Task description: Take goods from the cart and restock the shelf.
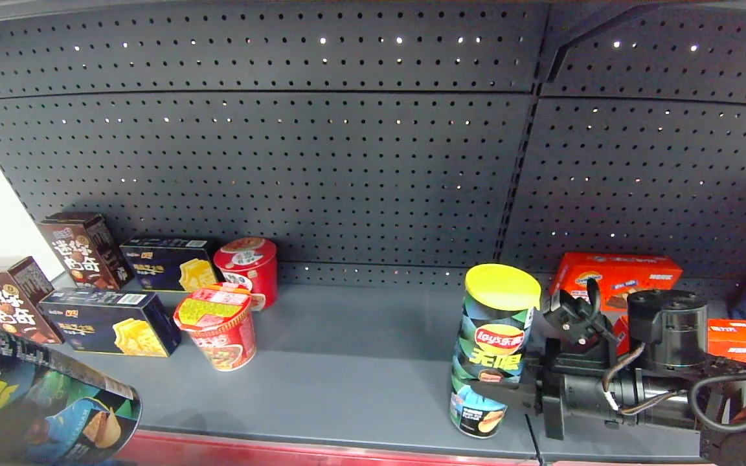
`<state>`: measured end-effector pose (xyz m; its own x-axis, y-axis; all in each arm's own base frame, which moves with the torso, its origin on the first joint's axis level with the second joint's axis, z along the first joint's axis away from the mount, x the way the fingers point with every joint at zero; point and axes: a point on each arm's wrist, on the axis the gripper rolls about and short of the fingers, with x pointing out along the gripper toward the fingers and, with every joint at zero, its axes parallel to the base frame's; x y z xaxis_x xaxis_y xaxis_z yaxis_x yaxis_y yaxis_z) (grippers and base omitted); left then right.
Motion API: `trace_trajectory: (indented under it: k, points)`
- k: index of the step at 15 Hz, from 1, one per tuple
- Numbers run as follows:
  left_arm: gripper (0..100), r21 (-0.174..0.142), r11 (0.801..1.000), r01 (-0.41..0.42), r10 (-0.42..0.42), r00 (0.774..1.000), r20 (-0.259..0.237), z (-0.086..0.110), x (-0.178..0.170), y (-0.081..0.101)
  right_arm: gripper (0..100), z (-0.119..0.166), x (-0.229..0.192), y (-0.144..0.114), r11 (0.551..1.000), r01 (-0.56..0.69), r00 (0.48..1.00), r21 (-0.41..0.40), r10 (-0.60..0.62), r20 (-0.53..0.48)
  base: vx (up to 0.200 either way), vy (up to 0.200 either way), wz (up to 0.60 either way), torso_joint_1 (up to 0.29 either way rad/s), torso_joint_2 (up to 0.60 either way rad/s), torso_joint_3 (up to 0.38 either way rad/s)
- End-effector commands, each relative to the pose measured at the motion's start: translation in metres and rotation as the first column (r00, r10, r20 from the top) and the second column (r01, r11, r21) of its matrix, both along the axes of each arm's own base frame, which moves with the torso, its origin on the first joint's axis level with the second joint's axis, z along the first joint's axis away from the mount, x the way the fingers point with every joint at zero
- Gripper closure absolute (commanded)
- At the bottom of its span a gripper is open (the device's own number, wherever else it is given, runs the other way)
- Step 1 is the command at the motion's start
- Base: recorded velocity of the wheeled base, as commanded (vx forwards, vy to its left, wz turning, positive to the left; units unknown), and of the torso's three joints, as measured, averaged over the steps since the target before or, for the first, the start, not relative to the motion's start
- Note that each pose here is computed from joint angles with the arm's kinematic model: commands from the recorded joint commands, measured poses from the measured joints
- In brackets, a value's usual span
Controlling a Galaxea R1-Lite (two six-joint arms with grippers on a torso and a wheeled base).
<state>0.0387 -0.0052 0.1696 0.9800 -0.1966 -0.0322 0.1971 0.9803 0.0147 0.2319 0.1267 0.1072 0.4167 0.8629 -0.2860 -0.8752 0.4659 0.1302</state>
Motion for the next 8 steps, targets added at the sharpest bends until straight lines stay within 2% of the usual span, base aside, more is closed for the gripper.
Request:
trace_trajectory:
  k: [1,8]
  points:
    - [100,0.0,1.0,0.0,0.0,1.0,0.003,0.002,0.0,0.0,0,-0.003,0.001,0.001,1.0,0.001,1.0,-0.003,-0.001,-0.01,0.0,0.0,0.0,0.0,0.0,0.0]
    - [100,0.0,1.0,0.0,0.0,1.0,-0.003,-0.001,0.0,0.0,0,-0.003,-0.013,-0.007,1.0,0.004,1.0,-0.011,-0.004,-0.012,0.0,0.0,0.0,0.0,0.0,0.0]
